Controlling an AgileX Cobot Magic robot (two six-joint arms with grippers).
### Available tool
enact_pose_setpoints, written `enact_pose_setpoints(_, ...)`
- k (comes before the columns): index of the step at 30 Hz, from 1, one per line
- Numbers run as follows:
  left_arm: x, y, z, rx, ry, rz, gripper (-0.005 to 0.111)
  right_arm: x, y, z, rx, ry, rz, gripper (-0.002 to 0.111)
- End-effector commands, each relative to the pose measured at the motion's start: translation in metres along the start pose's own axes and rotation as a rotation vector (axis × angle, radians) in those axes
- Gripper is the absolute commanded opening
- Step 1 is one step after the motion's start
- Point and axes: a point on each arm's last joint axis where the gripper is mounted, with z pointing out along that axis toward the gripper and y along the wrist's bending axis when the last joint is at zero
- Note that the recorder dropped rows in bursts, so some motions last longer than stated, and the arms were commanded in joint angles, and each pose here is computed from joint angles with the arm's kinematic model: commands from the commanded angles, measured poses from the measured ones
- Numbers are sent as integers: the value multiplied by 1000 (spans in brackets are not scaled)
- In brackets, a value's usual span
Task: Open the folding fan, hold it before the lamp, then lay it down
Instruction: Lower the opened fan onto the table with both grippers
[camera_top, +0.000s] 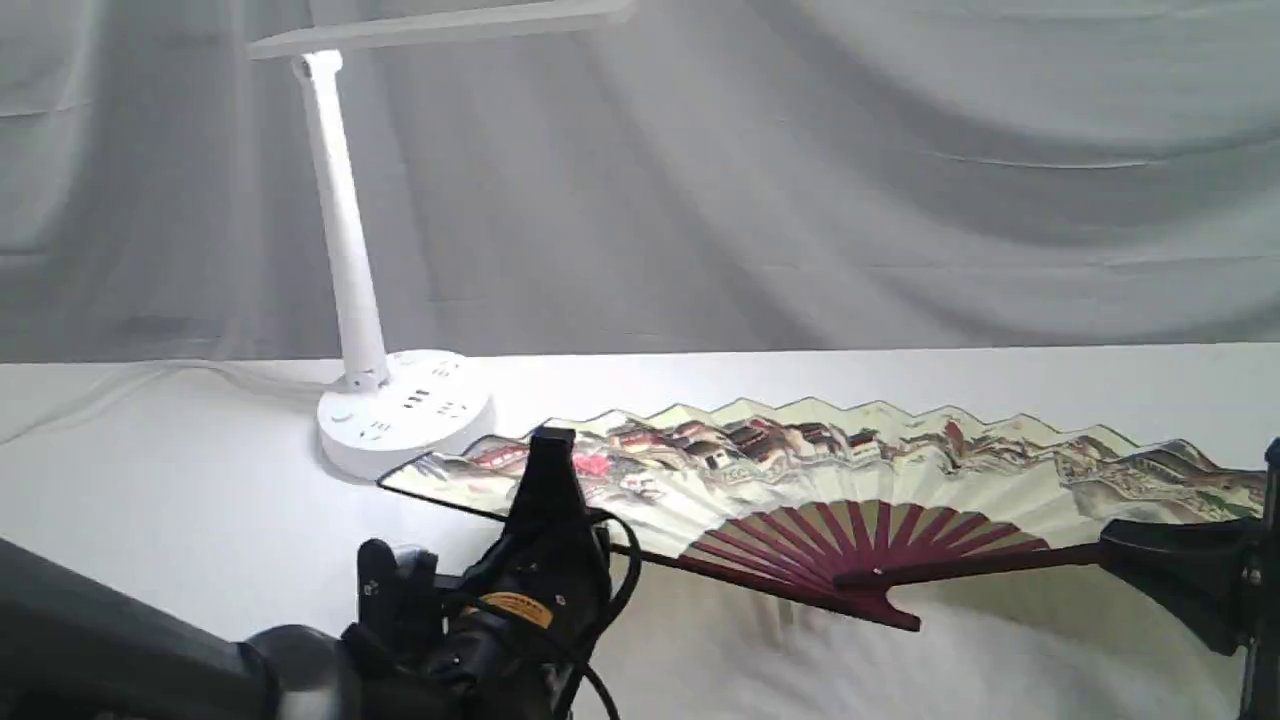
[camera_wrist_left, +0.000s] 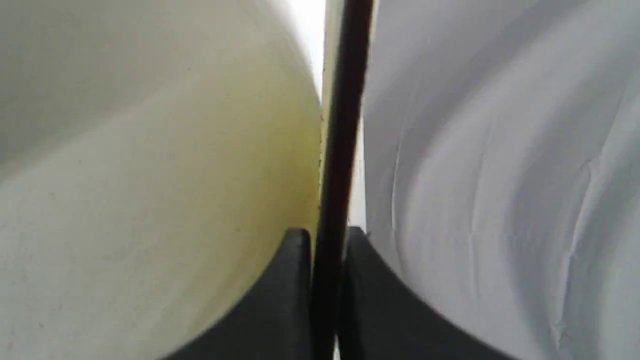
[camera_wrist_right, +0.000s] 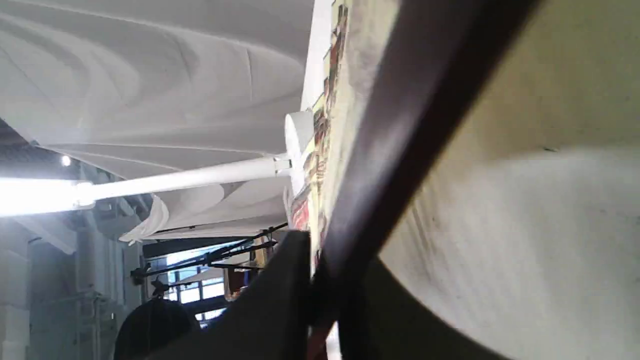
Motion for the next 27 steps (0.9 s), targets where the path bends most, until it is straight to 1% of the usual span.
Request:
enact_pose_setpoints(1,1,-3,3,47,1,-9,0,-2,-9,-2,77,-20,-50,0)
enact_pose_setpoints(4,1,-3,3,47,1,-9,1,-4,-10,-2,100,-31,-55,0)
enact_pose_setpoints(8,4,-9,7,64,6,-14,7,-8,-10,-1,116,-43,-66,0)
enact_pose_setpoints(13,14,-13,21,88,20,-21,15,-11,-17,-3,194,-76,-66,0)
enact_pose_setpoints(18,20,-7,32,86,25,-15,18,-13,-21,-4,240,-95,-68,0)
enact_pose_setpoints(22,21,-4,35,83,25,-12,23,-14,-25,-5,285,-111,-85,0)
enact_pose_setpoints(27,21,-2,36,79,24,-8,34,-15,-25,-5,287,-109,-103,0)
